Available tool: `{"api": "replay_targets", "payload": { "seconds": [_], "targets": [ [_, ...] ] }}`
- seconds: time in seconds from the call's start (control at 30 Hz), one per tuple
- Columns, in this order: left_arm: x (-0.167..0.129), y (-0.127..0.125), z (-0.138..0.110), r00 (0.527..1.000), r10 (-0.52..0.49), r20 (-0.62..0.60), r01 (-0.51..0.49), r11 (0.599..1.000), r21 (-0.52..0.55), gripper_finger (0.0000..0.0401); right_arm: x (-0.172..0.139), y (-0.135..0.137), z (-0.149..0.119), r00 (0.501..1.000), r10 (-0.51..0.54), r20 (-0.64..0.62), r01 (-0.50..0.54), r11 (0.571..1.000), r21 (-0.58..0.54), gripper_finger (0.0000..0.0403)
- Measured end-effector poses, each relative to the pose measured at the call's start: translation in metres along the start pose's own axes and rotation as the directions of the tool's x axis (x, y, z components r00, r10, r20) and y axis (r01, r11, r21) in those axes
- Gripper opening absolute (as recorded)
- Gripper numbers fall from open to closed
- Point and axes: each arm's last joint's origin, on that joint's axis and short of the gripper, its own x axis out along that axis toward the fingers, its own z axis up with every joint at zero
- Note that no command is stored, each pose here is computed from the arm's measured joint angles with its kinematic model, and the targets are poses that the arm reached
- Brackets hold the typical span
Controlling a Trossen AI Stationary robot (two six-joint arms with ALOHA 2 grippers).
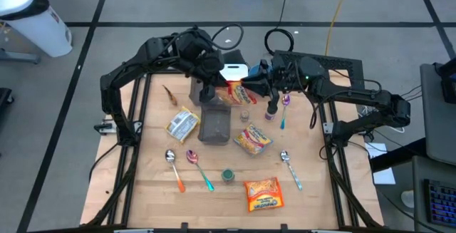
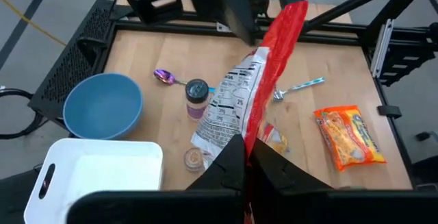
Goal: Pick & Place Food Item
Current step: Put the red noodle pack into the bottom black bin
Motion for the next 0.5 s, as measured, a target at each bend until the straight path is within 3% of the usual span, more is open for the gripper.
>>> {"api": "replay_targets", "payload": {
  "seconds": [0.23,0.5],
  "targets": [
    [-0.003,-0.002,-0.004,0.999,-0.023,-0.035,0.023,1.000,-0.012,0.0002,-0.006,-0.013,0.006,0.999,-0.050,0.020,0.049,0.998,0.042,0.0201],
    [-0.023,0.002,-0.015,0.995,0.025,-0.097,-0.029,0.999,-0.040,0.0002,-0.012,-0.026,0.007,0.993,-0.114,-0.008,0.114,0.993,0.020,0.0245]
  ]
}}
